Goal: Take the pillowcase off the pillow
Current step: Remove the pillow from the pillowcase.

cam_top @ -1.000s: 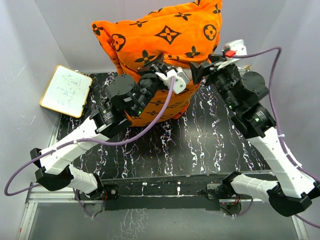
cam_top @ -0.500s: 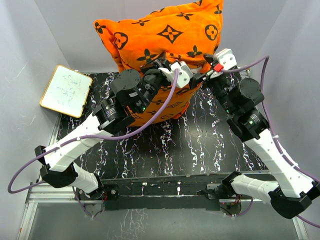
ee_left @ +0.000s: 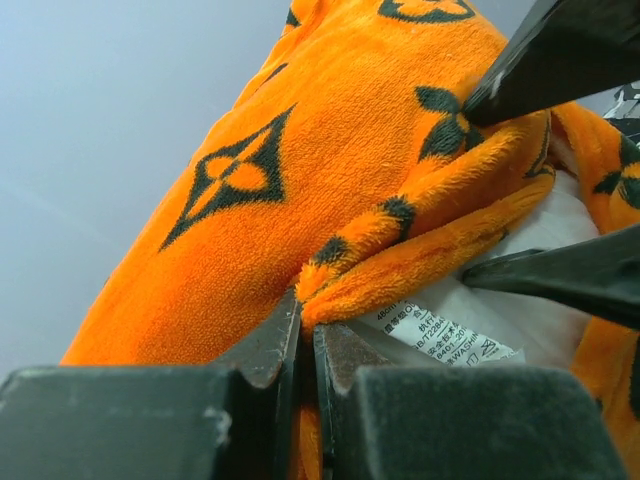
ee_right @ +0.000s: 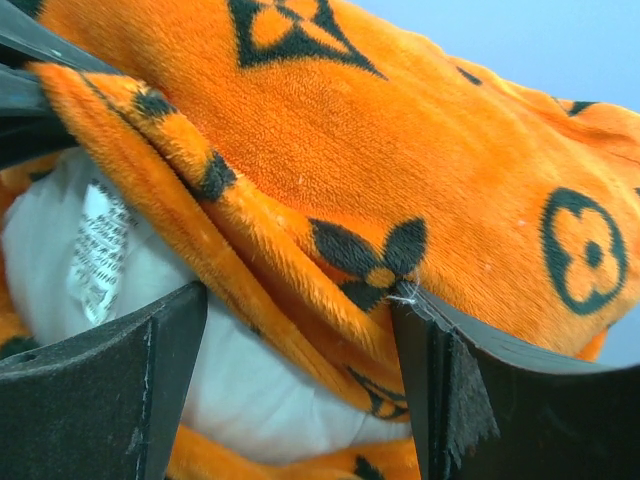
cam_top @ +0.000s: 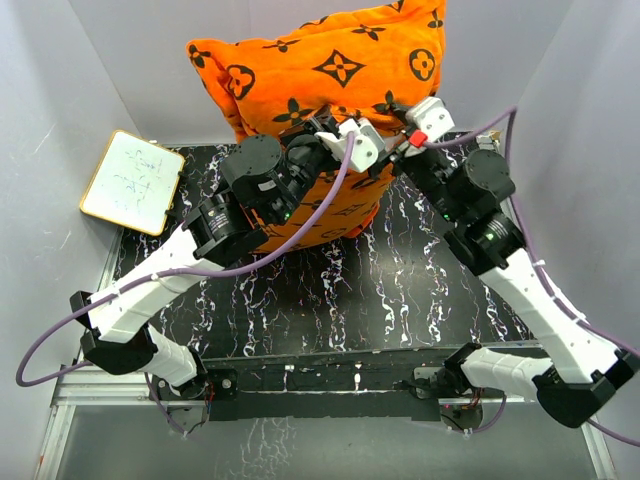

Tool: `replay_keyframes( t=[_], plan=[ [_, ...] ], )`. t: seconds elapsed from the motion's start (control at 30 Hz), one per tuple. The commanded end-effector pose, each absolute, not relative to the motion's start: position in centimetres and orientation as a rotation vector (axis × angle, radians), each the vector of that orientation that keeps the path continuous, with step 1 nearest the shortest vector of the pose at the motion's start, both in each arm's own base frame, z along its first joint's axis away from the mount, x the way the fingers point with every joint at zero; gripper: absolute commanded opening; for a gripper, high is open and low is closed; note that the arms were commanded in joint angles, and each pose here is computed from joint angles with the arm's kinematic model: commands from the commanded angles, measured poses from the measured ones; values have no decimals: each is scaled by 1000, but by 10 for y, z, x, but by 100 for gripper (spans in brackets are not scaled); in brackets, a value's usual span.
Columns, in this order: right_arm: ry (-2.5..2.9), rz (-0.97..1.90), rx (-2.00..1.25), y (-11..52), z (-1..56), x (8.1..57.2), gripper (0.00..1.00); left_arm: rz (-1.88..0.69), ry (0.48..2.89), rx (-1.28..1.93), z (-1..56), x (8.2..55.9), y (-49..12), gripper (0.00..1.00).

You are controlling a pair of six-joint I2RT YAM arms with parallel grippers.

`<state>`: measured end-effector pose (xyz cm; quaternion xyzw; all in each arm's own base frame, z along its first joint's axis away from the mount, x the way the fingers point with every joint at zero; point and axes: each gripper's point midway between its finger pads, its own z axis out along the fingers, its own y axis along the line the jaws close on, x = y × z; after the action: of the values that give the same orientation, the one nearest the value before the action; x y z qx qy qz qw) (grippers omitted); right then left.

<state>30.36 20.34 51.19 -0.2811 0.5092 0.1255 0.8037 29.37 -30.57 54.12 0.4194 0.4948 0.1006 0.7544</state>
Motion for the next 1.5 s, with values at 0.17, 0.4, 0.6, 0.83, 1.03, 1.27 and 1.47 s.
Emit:
replay_keyframes(
  t=[0.17, 0.4, 0.6, 0.83, 1.03, 1.27, 1.47],
  plan=[
    [984, 188, -414, 186, 558, 322, 68, 131, 1003, 758, 603, 273, -276, 0],
    [855, 246, -274, 168, 599, 302, 53, 138, 1046, 797, 580, 271, -270, 0],
    [844, 310, -267, 180, 603, 306, 36, 116, 1049, 789, 584, 265, -262, 0],
    [852, 495, -344, 222, 607, 298, 8, 112, 1003, 825, 586, 269, -280, 41],
    [841, 611, -372, 246, 610, 278, 8, 136, 946, 843, 590, 276, -297, 51],
    [815, 632, -363, 244, 622, 263, 8, 161, 1050, 883, 564, 294, -284, 48],
    [804, 661, -376, 245, 629, 256, 8, 198, 1146, 839, 546, 316, -249, 47]
  ],
)
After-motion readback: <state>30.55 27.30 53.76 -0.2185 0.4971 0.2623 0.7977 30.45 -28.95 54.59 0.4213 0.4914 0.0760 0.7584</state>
